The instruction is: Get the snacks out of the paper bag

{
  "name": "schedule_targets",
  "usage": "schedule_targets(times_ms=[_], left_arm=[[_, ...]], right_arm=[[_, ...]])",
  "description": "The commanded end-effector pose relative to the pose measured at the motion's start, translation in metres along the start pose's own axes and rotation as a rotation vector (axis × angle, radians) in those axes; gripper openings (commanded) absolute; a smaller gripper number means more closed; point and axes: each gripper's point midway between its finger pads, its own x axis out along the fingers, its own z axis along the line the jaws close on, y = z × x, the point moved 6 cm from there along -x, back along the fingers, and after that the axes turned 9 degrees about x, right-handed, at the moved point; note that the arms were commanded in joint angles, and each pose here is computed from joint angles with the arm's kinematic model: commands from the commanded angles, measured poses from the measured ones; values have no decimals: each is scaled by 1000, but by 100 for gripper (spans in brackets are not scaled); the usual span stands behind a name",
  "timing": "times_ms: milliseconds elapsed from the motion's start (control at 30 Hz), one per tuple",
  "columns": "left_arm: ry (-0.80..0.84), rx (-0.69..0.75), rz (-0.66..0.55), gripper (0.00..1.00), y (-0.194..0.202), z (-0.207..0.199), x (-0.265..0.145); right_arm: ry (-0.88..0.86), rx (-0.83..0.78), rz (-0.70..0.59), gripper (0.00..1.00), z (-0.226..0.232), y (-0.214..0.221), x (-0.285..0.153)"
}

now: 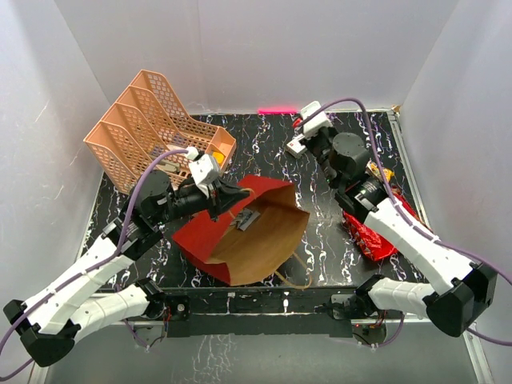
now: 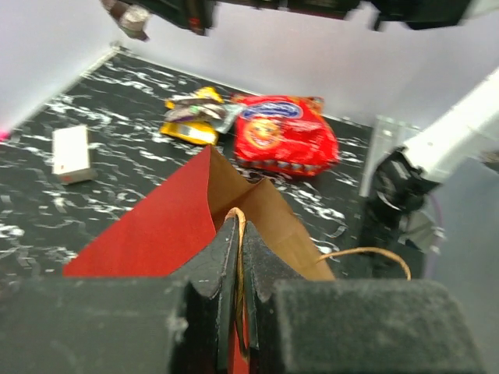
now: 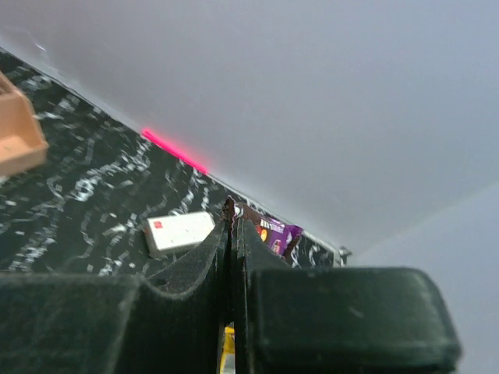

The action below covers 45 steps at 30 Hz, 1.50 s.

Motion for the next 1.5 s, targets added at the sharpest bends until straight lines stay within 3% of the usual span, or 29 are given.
schedule_targets(times_ms=[0, 133, 233, 467, 600, 667, 700, 733, 800, 967, 1100, 1333, 1467], left_arm=[[208, -98, -62, 1, -7, -32, -12], [284, -152, -49, 1, -3, -45, -20], [252, -156, -48, 1, -1, -45, -26], [157, -138, -47, 1, -2, -36, -29], [138, -132, -56, 1, -3, -34, -30], [131, -127, -56, 1, -3, -33, -31], [127, -126, -55, 1, -2, -33, -31], [124, -124, -53, 1, -2, -32, -31], [117, -118, -55, 1, -3, -32, -32], [94, -106, -49, 1, -2, -29, -32], [62, -101, -53, 1, 1, -25, -31], [2, -95, -48, 1, -1, -20, -36], [-48, -84, -51, 1, 0, -15, -39]], right_arm=[[76, 55, 67, 8, -19, 45, 16], [99, -6, 286, 8, -13, 129, 30], [94, -1, 387, 8, -4, 174, 34], [89, -74, 597, 8, 21, 257, 37], [71, -91, 680, 9, 31, 283, 34], [34, -54, 691, 21, 35, 279, 33], [21, -29, 683, 35, 35, 272, 32], [15, -3, 657, 51, 32, 260, 32], [-12, 53, 594, 70, 26, 229, 29], [-204, 153, 300, 84, 15, 133, 1], [-475, 153, 41, 87, 34, 98, -42], [-832, 108, -304, 87, 60, 59, -113], [-1004, 58, -423, 88, 63, 30, -139]])
